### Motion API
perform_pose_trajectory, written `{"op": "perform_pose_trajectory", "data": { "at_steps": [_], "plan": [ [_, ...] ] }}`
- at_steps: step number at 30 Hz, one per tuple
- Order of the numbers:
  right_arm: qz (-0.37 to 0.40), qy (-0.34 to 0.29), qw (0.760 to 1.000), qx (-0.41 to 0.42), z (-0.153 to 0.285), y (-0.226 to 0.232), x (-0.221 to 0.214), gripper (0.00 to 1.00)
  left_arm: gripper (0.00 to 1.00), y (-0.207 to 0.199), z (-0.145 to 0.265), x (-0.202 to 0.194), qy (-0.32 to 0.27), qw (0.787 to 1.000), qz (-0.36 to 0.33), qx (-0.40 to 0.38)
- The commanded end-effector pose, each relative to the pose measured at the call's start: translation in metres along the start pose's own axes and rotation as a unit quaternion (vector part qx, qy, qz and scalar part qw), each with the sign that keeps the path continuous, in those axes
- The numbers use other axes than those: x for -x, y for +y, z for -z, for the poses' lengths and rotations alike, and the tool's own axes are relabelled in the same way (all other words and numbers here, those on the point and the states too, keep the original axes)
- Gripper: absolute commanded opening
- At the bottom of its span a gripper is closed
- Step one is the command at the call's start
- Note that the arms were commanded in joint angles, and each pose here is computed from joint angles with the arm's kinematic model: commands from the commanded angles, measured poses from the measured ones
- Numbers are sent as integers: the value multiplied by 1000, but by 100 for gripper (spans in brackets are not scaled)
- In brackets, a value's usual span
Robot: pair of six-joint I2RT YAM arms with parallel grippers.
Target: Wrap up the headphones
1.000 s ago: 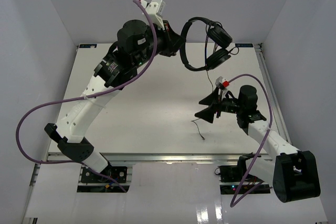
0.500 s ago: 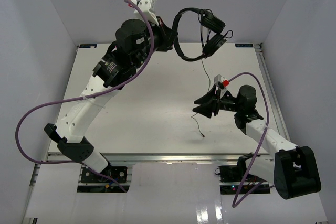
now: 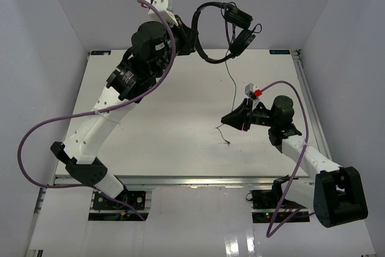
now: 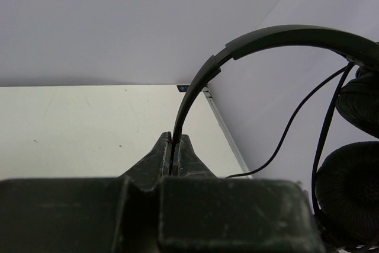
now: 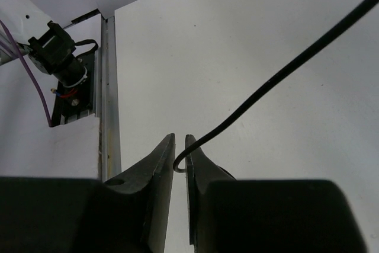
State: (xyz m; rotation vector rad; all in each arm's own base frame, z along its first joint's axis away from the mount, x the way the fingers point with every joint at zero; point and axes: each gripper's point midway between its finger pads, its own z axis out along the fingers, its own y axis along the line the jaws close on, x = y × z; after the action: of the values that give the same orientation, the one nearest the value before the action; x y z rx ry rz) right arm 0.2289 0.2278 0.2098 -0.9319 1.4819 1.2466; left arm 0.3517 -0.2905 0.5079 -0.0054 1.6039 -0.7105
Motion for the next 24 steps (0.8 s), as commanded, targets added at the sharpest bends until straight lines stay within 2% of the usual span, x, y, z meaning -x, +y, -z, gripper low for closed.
{"op": "perform_pose_trajectory", "data": {
  "at_steps": [1, 5, 10, 13, 17, 19, 21, 22, 24],
  "plan": [
    [44, 3, 999, -3, -2, -2, 16, 15, 0, 3, 17, 46, -64, 998, 18, 7],
    [63, 25, 997, -23, 0, -8, 12, 8, 0, 17, 2, 40, -59, 998, 21, 24],
    [101, 61, 993, -27, 0, -8, 17, 8, 0, 29, -17, 31, -52, 998, 22, 37],
    [163, 125, 979, -19, -4, 0, 12, 8, 0, 42, -34, 21, -43, 998, 10, 55],
    [279, 202, 939, 4, -14, 15, 12, 8, 0, 69, -54, -8, -14, 995, -27, 91],
    [320, 246, 914, -28, -9, 9, 13, 8, 0, 87, -63, -24, 3, 992, -50, 115],
    [370, 251, 892, -62, -6, 3, 29, 8, 0, 111, -70, -42, 23, 987, -70, 143],
    [376, 245, 892, -65, -5, 6, 33, 8, 0, 116, -70, -40, 22, 986, -70, 148],
    [417, 240, 870, -110, 4, -3, 57, 8, 0, 150, -76, -69, 58, 980, -79, 173]
  ]
}}
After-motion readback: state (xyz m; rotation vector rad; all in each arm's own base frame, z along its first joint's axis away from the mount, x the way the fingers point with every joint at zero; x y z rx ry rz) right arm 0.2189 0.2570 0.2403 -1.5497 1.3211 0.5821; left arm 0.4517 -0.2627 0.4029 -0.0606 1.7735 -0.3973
